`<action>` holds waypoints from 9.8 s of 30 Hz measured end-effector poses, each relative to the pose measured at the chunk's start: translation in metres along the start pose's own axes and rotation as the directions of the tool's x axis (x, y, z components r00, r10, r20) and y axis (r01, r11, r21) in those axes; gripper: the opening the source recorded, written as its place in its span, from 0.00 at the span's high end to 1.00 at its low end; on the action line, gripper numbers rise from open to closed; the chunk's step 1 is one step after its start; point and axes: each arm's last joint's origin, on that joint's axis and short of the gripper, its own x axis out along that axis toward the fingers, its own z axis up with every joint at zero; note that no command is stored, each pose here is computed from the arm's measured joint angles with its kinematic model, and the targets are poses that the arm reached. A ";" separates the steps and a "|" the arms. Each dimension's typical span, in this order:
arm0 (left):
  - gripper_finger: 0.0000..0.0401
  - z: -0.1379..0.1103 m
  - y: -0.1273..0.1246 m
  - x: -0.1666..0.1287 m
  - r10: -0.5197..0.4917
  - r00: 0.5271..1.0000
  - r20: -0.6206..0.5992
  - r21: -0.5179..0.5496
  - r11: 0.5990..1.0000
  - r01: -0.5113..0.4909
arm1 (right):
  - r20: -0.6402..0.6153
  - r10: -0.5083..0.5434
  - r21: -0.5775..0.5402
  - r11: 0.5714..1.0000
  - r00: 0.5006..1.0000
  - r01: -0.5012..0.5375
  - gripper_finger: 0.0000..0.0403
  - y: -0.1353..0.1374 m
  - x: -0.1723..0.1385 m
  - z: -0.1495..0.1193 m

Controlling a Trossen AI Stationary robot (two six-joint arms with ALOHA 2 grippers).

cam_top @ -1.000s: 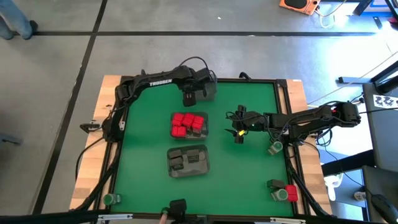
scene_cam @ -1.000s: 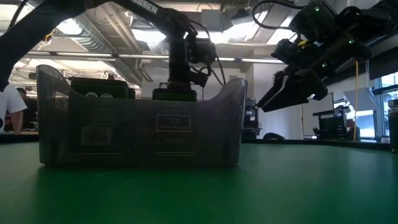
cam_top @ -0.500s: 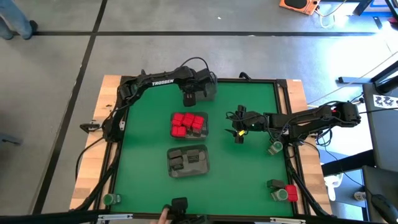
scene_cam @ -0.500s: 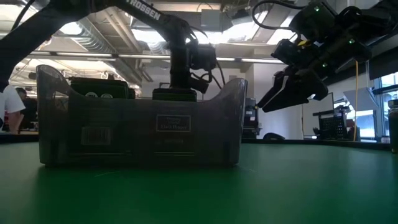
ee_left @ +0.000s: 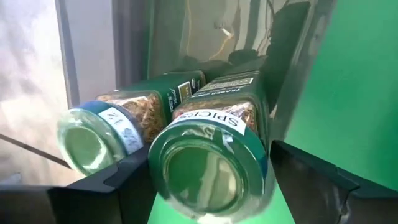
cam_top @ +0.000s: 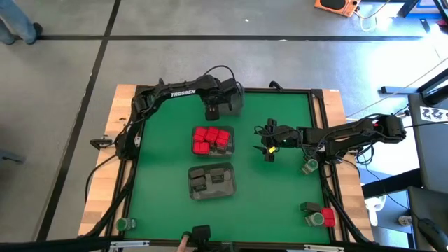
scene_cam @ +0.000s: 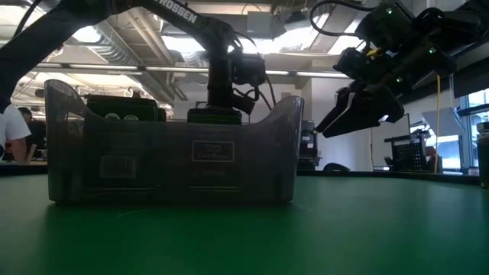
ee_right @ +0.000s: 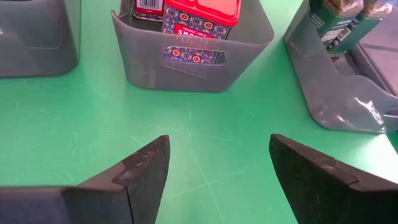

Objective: Sort spices by type
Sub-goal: Put the black seasoning can into the bottom gray bin, then put the green seasoning bottle into the top gray bin

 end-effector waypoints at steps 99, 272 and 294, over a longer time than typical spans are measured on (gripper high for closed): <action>0.28 -0.209 0.064 0.083 -0.008 0.808 -0.589 -0.768 0.317 -0.557 | 0.009 0.053 0.003 0.999 0.999 -0.053 0.32 0.002 0.000 0.000; 0.38 -0.245 -0.362 -0.227 -0.473 0.881 0.025 -0.357 0.819 0.450 | 0.016 0.177 0.208 0.962 0.984 -0.177 0.32 0.006 0.000 -0.001; 0.38 -0.319 -0.397 -0.225 -0.433 0.876 -0.214 -0.307 0.881 0.360 | 0.019 0.176 0.206 0.963 0.984 -0.176 0.32 0.005 0.000 0.000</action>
